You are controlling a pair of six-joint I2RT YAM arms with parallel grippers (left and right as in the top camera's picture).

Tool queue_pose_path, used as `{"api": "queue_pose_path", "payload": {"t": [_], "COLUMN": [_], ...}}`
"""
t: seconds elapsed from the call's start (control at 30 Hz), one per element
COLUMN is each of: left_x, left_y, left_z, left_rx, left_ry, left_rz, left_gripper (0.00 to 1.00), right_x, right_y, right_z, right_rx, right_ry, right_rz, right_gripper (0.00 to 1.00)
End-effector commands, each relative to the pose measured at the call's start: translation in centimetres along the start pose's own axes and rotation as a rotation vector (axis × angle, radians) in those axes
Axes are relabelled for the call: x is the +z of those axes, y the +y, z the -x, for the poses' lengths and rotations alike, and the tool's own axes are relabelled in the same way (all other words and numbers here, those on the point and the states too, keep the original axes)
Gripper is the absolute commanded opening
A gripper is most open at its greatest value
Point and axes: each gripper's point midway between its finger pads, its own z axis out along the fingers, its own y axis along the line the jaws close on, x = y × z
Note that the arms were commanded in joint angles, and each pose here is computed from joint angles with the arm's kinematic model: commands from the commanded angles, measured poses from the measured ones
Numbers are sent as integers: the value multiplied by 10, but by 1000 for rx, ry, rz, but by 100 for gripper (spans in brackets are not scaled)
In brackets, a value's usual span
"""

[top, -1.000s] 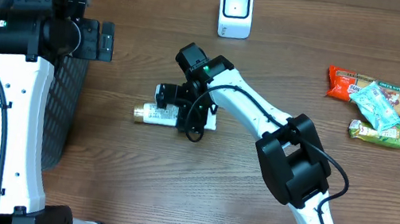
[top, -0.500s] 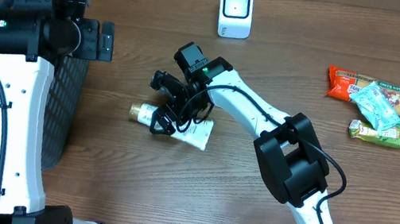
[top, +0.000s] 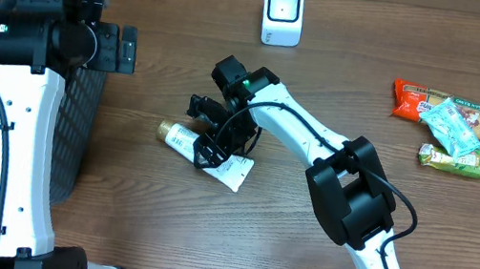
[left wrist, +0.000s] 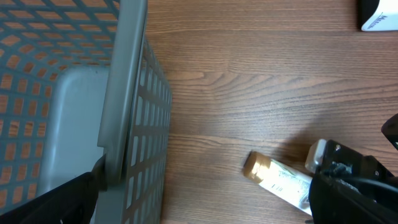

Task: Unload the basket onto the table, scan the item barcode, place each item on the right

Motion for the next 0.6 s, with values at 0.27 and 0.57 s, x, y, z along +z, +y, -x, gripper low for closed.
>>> {"api": "queue_pose_path", "payload": {"t": [0.27, 0.57], "left_x": [1, 1], "left_y": [1, 1], "left_z": [3, 3], "left_rx": [11, 11], "left_ry": [-3, -3], "left_rz": [-3, -3], "left_gripper": [99, 100], "right_x": [30, 32], "right_y": [-30, -35], "right_z": [-25, -13], "right_rx": [286, 349], "right_ry": [86, 30], "right_rz": [-78, -82], "right_gripper": [66, 4]}}
